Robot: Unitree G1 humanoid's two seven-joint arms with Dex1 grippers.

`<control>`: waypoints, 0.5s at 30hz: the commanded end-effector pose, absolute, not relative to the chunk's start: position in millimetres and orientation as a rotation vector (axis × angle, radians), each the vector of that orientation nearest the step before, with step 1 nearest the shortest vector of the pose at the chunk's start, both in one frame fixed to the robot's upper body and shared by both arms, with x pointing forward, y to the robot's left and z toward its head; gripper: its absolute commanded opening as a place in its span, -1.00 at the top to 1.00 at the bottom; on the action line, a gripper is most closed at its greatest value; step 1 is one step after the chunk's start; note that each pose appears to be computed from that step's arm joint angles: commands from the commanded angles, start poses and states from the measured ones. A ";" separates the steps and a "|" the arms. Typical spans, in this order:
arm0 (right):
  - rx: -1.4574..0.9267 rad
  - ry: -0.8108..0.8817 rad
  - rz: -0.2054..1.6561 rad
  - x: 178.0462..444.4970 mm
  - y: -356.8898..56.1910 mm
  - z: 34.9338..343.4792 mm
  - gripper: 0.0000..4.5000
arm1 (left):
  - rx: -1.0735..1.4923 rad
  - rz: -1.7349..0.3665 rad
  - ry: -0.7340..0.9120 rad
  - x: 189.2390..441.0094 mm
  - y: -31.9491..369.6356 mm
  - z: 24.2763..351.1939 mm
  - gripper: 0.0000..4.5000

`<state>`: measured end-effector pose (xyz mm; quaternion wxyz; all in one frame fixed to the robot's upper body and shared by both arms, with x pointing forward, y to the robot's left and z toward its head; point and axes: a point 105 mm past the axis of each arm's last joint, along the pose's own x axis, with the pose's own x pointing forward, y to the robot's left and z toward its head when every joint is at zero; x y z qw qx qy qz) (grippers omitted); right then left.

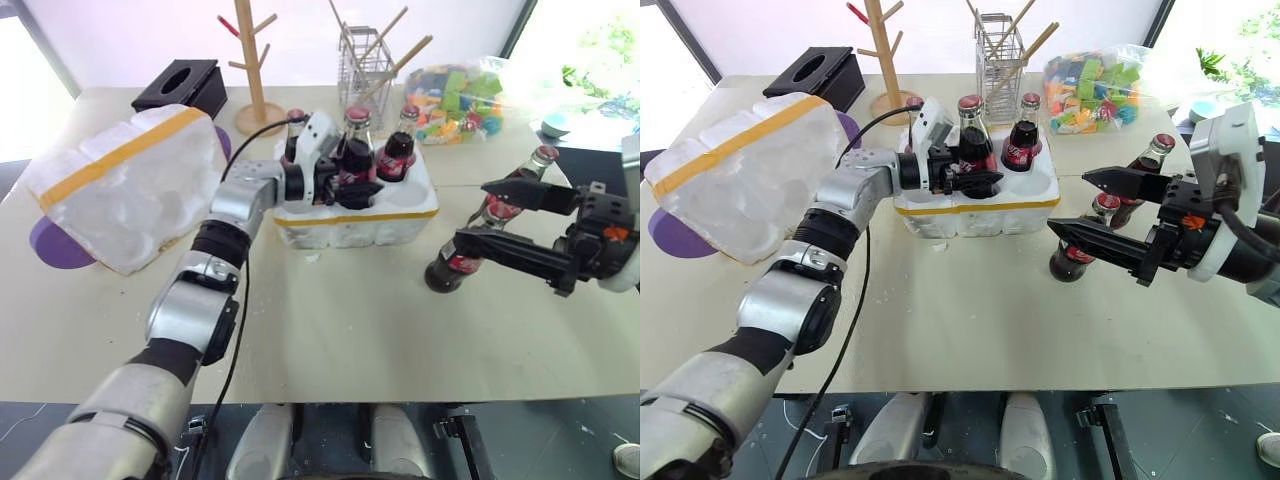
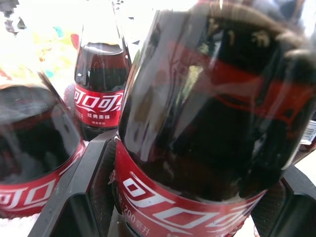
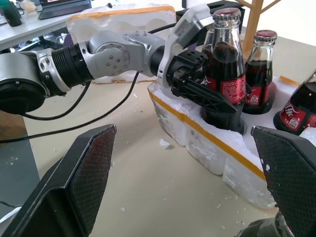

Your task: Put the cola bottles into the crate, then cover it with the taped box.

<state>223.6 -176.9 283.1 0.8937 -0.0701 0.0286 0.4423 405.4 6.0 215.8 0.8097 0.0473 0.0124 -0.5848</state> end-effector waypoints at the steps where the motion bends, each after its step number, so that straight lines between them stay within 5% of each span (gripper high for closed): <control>1: -0.157 0.009 0.924 223.8 -173.9 292.5 -1.00 | 0.115 -1.255 -0.132 401.3 7.4 256.2 -0.26; 8: -0.147 0.009 0.931 225.6 -172.2 293.8 -1.00 | -0.020 -1.139 -0.277 401.5 56.4 319.3 -0.26; 15: -0.132 0.012 0.932 228.1 -171.1 290.5 -1.00 | 0.021 -1.033 -0.203 398.7 109.3 303.2 -0.26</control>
